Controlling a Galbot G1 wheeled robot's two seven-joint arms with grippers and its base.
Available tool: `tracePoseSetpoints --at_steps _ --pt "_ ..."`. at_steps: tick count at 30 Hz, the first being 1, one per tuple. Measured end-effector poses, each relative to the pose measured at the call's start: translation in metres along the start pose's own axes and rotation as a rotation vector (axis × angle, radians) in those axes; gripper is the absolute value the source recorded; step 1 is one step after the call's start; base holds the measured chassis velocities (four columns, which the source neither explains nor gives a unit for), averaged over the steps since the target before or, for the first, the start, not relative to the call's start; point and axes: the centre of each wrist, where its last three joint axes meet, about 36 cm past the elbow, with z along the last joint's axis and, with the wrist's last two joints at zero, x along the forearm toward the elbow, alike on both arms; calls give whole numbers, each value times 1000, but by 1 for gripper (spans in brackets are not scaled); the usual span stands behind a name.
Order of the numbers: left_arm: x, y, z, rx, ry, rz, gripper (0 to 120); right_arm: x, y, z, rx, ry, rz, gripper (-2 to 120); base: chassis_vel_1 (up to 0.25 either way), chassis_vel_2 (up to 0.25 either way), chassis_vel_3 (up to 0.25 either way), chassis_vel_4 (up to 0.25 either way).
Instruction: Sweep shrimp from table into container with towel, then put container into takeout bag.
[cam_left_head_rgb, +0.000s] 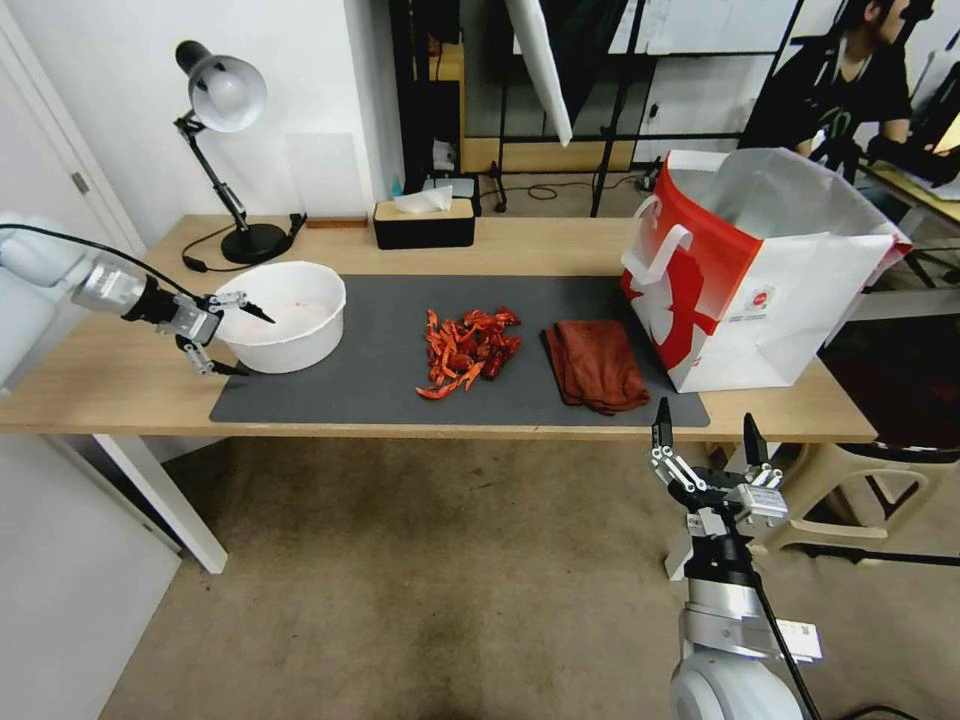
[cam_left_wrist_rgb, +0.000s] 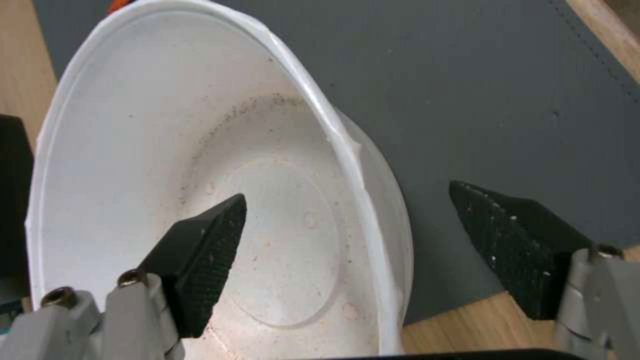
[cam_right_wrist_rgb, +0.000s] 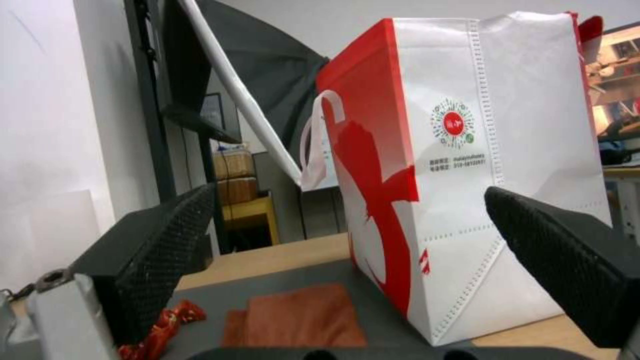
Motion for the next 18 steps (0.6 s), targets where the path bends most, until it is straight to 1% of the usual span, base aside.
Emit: tracePoseSetpoints --at_steps 7,12,14,16,18 --pt "1 3 1 2 16 28 78 1 0 -2 -1 -4 1 100 0 0 0 0" --pt "-3 6 0 -3 21 41 78 2 0 -3 -1 -6 2 100 0 0 0 0" --pt "-8 10 -2 -11 24 58 78 2 0 -3 -1 -8 1 100 0 0 0 0" --pt "-10 12 -3 -13 25 64 77 2 0 -2 -1 -9 2 100 0 0 0 0" --pt "-13 19 -4 -20 30 78 74 2 0 -2 -2 -11 4 100 0 0 0 0"
